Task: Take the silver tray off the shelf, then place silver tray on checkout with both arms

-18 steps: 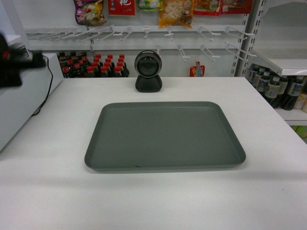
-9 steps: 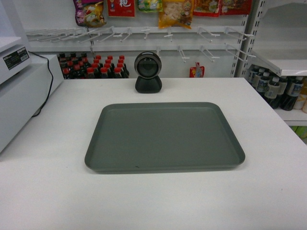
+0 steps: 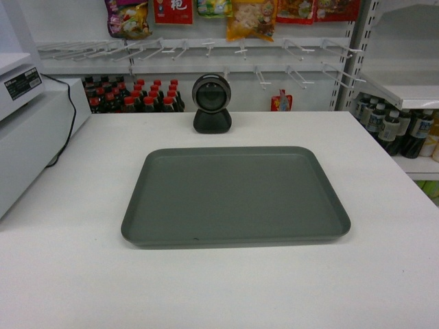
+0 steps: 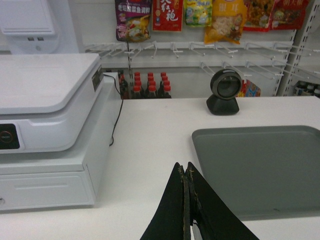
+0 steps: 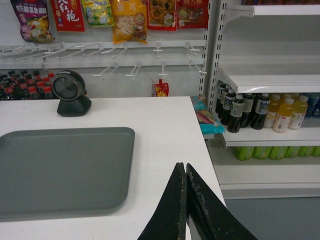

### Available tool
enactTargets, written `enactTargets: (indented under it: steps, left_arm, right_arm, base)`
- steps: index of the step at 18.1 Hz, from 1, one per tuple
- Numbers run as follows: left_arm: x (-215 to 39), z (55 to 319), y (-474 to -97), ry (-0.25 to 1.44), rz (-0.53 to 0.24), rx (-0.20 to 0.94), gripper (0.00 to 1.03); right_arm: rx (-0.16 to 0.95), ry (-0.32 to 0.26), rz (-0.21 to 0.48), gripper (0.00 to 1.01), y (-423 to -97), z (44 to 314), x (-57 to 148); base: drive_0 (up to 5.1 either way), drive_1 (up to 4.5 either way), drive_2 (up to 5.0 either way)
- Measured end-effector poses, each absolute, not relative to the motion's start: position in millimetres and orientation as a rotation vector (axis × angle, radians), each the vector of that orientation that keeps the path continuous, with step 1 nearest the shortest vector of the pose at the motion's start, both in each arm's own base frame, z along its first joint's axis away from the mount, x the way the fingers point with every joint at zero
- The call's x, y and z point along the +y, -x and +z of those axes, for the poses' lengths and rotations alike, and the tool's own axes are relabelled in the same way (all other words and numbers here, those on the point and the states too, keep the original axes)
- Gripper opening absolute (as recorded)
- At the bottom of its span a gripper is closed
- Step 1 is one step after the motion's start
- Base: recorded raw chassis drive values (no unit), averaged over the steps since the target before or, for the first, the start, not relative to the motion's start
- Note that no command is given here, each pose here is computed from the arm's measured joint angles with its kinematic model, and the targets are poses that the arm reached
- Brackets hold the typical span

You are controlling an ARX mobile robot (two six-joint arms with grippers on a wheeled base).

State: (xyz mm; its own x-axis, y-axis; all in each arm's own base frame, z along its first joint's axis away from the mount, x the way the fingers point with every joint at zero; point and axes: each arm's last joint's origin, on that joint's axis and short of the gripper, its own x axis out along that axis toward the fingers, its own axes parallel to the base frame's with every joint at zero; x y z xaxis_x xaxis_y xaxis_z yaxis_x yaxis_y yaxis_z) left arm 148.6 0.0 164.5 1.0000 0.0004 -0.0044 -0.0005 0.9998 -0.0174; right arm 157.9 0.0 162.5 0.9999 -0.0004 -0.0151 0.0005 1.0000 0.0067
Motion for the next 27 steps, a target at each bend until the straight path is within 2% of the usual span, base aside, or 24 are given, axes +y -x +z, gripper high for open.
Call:
enactTargets:
  steps: [11, 27]
  left_arm:
    - [0.0, 169.3, -124.3, 0.017, 0.0, -0.008, 0.01]
    - [0.0, 168.3, -106.9, 0.017, 0.0, 0.001, 0.01]
  right_arm:
    - [-0.009, -0.007, -0.001, 0.03, -129.5, 169.2, 0.0]
    - [-0.014, -0.007, -0.001, 0.03, -109.7, 170.5, 0.0]
  base:
    - [0.0, 0.0, 0.0]
    - [0.0, 0.0, 0.0]
